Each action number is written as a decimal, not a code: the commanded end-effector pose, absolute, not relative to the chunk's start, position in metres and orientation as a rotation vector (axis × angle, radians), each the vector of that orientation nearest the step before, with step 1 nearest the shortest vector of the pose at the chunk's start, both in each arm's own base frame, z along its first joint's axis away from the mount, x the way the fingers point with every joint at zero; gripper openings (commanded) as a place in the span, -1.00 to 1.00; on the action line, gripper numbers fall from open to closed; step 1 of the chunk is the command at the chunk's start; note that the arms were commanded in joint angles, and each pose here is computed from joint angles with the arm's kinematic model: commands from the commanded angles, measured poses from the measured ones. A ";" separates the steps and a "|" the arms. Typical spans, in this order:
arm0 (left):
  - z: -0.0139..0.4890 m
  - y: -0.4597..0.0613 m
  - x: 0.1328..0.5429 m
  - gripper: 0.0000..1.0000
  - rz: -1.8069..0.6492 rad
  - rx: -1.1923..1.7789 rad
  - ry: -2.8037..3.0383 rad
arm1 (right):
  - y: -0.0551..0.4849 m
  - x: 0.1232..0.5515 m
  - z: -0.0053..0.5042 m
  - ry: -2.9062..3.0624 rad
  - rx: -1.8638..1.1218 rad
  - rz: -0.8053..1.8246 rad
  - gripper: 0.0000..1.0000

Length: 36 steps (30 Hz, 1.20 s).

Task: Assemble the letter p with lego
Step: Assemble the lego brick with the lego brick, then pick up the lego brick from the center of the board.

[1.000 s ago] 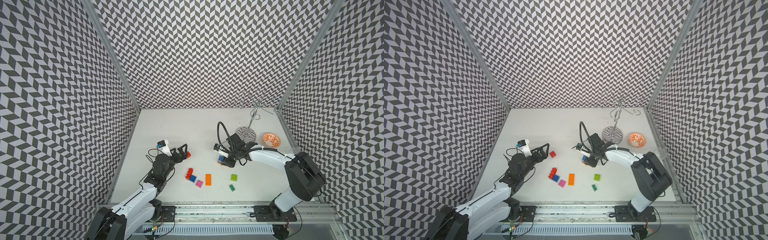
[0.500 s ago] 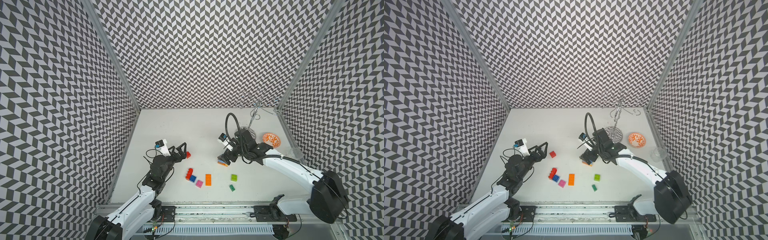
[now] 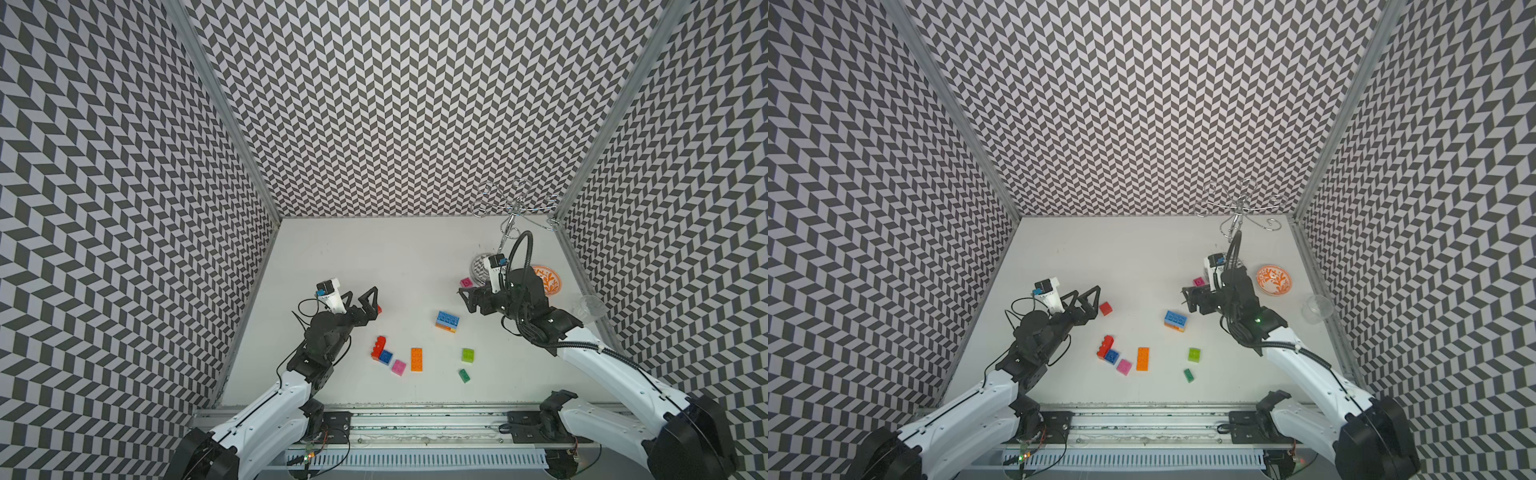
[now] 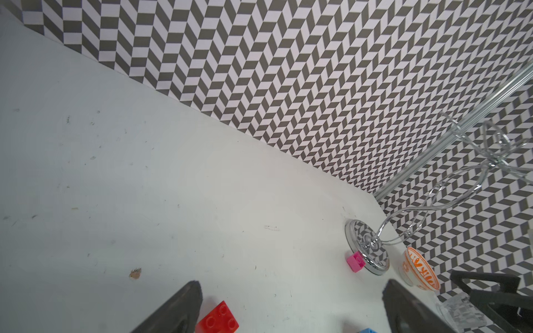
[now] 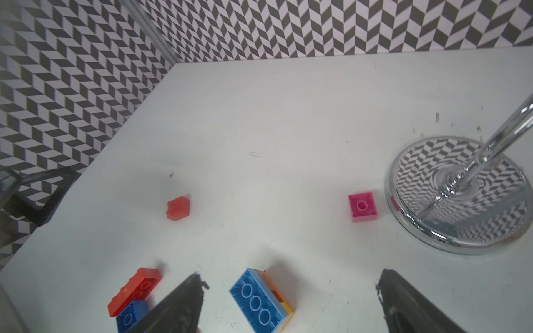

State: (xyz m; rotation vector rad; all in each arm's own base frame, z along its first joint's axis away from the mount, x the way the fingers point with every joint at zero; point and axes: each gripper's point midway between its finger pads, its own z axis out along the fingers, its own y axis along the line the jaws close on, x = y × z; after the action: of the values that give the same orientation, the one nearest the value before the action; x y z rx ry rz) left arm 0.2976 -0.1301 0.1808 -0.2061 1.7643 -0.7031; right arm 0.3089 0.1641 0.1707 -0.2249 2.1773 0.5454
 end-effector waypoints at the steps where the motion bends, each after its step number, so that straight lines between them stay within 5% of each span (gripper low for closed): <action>1: 0.183 -0.133 0.307 1.00 -0.657 -0.193 1.792 | 0.171 0.308 0.158 2.203 -0.165 0.682 0.83; 15: 0.139 -0.146 0.333 1.00 -0.601 -0.203 2.007 | 0.205 0.274 0.095 2.351 -0.293 0.975 0.69; 29: 0.077 -0.146 0.351 0.93 -0.476 -0.375 2.322 | 0.236 0.268 0.094 2.366 -0.379 1.036 0.70; 36: 0.042 -0.137 0.335 0.83 -0.384 -0.676 2.513 | 0.217 0.286 0.111 2.328 -0.311 0.853 0.98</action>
State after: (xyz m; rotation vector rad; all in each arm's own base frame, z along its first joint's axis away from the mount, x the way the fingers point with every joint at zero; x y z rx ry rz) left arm 0.3526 -0.1480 0.0625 -0.5021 2.3970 -0.4696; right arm 0.2687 0.2222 0.0878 -0.3315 2.4082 0.9376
